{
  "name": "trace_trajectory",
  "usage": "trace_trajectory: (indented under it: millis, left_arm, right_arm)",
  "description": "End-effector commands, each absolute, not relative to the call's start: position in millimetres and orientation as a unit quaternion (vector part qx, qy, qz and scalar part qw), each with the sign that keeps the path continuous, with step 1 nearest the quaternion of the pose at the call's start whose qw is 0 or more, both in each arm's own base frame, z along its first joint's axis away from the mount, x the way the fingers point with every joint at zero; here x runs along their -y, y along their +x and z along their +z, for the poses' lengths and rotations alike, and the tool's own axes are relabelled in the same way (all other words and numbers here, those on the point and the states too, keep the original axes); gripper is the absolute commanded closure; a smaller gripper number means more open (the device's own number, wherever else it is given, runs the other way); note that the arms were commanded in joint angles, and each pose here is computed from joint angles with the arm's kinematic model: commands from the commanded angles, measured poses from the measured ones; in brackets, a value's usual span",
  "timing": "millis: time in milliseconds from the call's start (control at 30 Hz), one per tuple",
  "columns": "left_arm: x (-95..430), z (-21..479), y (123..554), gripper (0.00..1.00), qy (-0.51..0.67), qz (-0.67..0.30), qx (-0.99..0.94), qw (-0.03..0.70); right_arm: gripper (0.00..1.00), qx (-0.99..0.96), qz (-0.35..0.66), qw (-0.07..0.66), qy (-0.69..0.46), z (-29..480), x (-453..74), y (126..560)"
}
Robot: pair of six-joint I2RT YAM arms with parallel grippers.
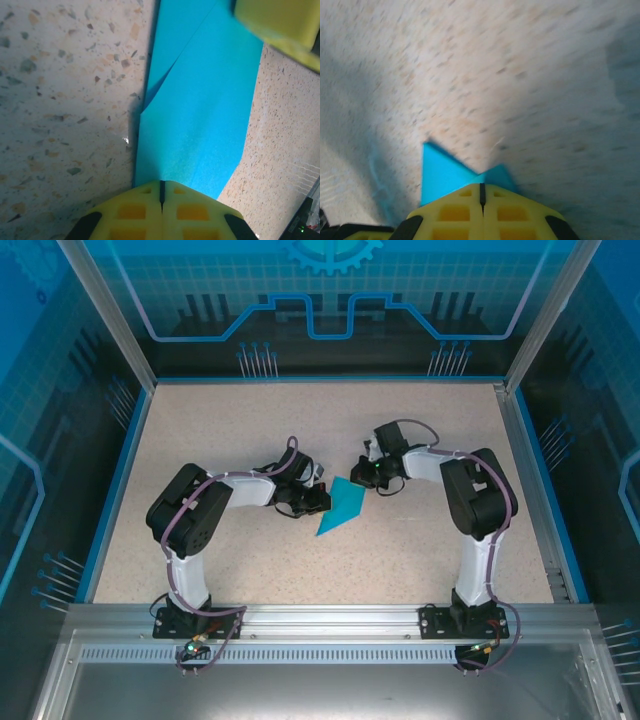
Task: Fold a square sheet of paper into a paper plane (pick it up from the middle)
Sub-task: Fourth fold the wing at the center of the table.
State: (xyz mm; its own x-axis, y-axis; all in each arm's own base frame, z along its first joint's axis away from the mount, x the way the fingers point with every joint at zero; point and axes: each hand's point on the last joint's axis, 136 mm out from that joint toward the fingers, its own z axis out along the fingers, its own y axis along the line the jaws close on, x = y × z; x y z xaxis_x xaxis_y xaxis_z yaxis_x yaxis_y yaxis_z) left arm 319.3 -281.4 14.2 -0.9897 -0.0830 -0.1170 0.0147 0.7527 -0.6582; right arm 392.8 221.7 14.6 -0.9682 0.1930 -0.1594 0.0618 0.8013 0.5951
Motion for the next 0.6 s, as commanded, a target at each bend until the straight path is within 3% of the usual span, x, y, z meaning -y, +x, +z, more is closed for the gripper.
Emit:
trace_trajectory:
  millis: [0, 267, 567]
  left_arm:
    - [264, -11, 289, 1.0, -0.027, -0.305, -0.952, 0.009]
    - [266, -7, 290, 1.0, -0.027, -0.306, -0.952, 0.013]
    - [268, 1, 293, 1.0, -0.022, -0.312, -0.949, 0.024]
  right_arm:
    - [0.96, -0.957, 0.246, 0.103, 0.116, 1, -185, 399]
    - [0.95, -0.944, 0.272, 0.18, 0.052, 72, -214, 391]
    - [0.95, -0.93, 0.355, 0.092, 0.038, 43, -262, 335]
